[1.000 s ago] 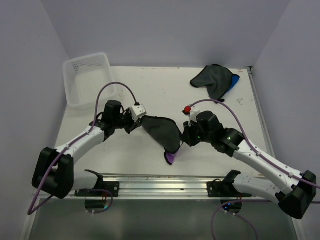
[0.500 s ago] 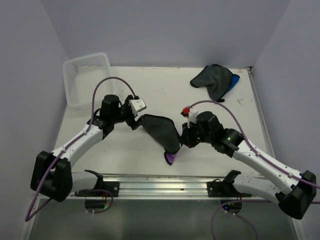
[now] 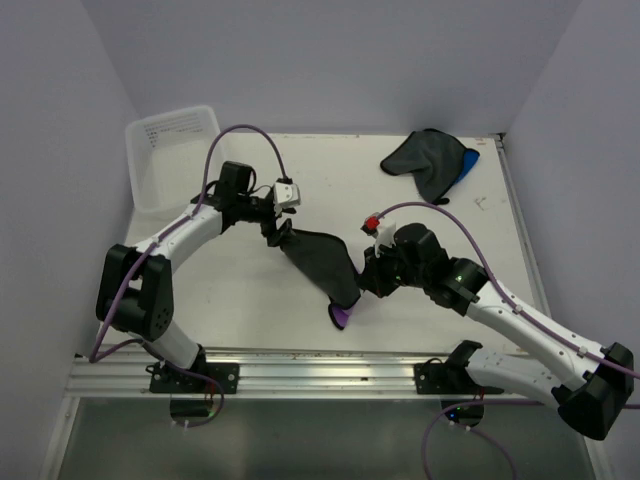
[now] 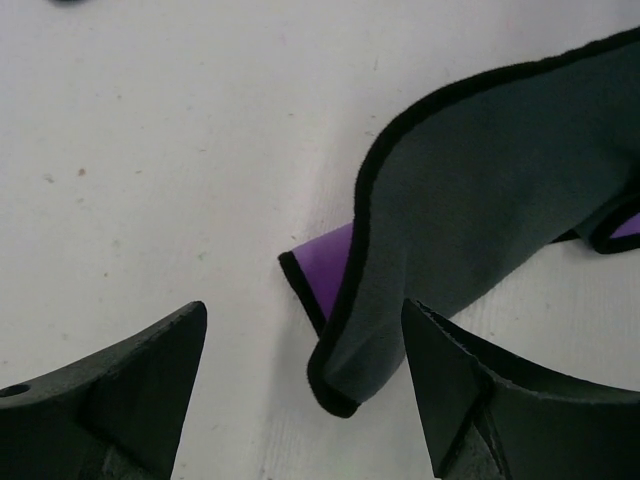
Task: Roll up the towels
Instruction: Flatten the towel
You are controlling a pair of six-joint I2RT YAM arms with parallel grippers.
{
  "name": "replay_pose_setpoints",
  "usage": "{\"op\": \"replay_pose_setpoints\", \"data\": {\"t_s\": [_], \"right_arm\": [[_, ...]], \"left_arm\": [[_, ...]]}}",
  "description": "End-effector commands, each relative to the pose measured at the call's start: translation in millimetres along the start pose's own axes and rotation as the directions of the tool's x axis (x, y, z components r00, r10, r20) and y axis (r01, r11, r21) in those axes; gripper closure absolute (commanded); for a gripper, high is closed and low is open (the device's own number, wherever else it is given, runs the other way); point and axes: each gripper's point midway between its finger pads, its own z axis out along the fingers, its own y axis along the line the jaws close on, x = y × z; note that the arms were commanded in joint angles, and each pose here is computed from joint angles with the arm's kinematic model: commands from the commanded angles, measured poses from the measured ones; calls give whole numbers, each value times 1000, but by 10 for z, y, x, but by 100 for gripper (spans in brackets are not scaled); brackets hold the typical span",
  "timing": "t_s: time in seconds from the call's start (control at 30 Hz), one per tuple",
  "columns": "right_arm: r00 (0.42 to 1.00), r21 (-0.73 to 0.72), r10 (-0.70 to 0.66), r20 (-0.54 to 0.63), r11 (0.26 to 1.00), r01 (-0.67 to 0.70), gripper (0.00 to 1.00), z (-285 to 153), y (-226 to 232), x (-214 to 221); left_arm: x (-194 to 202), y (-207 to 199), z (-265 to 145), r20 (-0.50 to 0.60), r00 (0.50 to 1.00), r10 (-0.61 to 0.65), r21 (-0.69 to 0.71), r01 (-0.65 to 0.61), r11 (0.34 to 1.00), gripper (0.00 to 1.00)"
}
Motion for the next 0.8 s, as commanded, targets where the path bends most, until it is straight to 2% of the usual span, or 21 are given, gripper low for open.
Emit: {"op": "replay_pose_setpoints", "data": {"t_s": [0.0,0.17,0.2,0.27,0.3,0.33,0.37,0.57,0.67,0.77], "right_arm": [[1000,-35,-26,17,999,26,100,-3,69,-31],[1000,-27,-27,13,999,27,100,1,51,-30],[1000,-26,-27,15,999,27,100,2,49,-34],[1000,-24,-27,15,999,27,100,-5,47,-33],[999,-23,-27,20,999,27,100,-15,44,-42],[999,-23,-26,21,999,27,100,-18,48,-44],[999,-22,-26,20,999,27,100,-20,46,-37],[1000,-19,-27,15,999,27,100,-11,41,-36],[1000,-19,-27,15,999,27,100,-16,40,-31],[999,-18,-26,23,999,27,100,-33,41,-41]], "left_arm": [[-121,-319,22,47,999,24,154,-31,988,18],[-6,-463,-15,31,999,14,145,-19,989,22],[25,-433,-9,22,999,24,122,-26,992,25],[154,-458,2,-11,1000,-6,98,7,995,35],[228,-351,6,-46,999,2,38,0,999,55],[318,-349,3,-73,997,-23,12,24,1000,63],[375,-312,-3,-100,995,-22,-20,21,1000,67],[325,-255,-77,-91,996,1,-96,-10,995,85],[300,-211,-108,-90,996,9,-128,-20,992,99],[289,-156,-119,-91,996,9,-157,-23,987,100]]}}
